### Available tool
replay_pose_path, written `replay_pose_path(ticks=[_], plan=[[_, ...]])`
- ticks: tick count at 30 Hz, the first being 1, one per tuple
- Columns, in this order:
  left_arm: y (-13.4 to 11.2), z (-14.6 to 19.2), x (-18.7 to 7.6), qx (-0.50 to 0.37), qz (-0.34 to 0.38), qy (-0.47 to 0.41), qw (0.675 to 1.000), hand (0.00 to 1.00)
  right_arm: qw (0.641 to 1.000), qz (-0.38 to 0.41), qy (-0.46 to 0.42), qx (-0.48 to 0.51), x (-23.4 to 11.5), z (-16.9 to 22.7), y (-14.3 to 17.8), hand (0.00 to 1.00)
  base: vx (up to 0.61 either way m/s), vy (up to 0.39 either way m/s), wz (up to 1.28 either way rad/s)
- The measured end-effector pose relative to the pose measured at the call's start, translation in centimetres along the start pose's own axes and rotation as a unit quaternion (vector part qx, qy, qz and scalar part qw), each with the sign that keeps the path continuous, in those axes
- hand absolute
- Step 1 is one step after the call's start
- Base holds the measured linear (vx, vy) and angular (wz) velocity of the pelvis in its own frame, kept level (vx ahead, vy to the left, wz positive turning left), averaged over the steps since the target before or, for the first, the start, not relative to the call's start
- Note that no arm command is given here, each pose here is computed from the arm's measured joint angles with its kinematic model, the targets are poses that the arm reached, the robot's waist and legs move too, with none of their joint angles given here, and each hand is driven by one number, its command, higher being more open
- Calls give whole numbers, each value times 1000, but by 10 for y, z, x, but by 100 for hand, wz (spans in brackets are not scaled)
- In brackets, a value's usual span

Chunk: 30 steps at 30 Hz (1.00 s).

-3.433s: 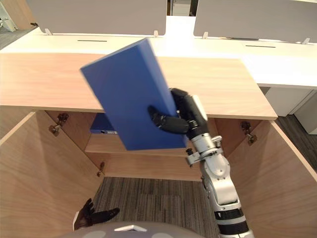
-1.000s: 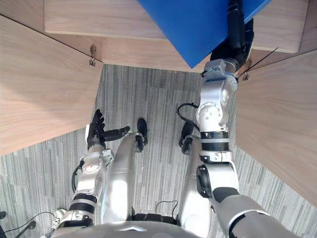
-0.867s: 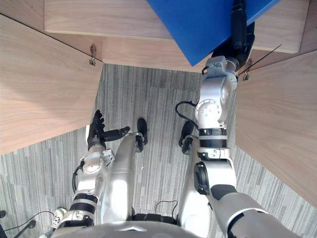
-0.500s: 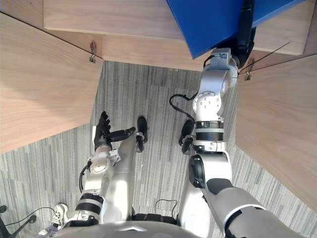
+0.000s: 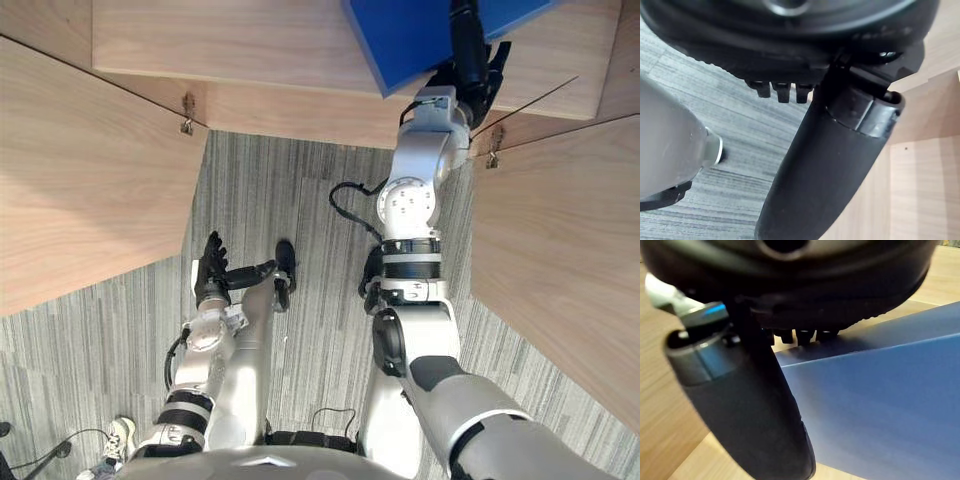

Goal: Walk over to the cabinet, pick up the folder, carry it to the office cabinet, place the folder inside the office cabinet, then close the office cabinet door

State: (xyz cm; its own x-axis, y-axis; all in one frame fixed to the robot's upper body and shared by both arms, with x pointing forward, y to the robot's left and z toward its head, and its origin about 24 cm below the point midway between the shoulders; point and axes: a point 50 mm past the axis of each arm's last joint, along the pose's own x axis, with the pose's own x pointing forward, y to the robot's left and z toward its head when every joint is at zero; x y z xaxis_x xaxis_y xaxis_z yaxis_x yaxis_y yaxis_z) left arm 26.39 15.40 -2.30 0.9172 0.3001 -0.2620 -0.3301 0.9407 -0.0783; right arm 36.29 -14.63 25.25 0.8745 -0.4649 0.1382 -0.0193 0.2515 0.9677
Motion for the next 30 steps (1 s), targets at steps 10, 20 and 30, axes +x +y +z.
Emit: replay_pose_path(ticks=[10,20,30], plan=[[-1,-4,0,7,-4,12,1000,100,993,16,103,-51,-30,-53,-14,100,8,6,-1],[2,-12,-1,12,1,32,999,100,988,17,127,-82,-37,-61,-35,100,0,0,0],[4,-14,-1,11,5,37,999,100,981,21,143,-129,-41,-57,-75,100,0,0,0]])
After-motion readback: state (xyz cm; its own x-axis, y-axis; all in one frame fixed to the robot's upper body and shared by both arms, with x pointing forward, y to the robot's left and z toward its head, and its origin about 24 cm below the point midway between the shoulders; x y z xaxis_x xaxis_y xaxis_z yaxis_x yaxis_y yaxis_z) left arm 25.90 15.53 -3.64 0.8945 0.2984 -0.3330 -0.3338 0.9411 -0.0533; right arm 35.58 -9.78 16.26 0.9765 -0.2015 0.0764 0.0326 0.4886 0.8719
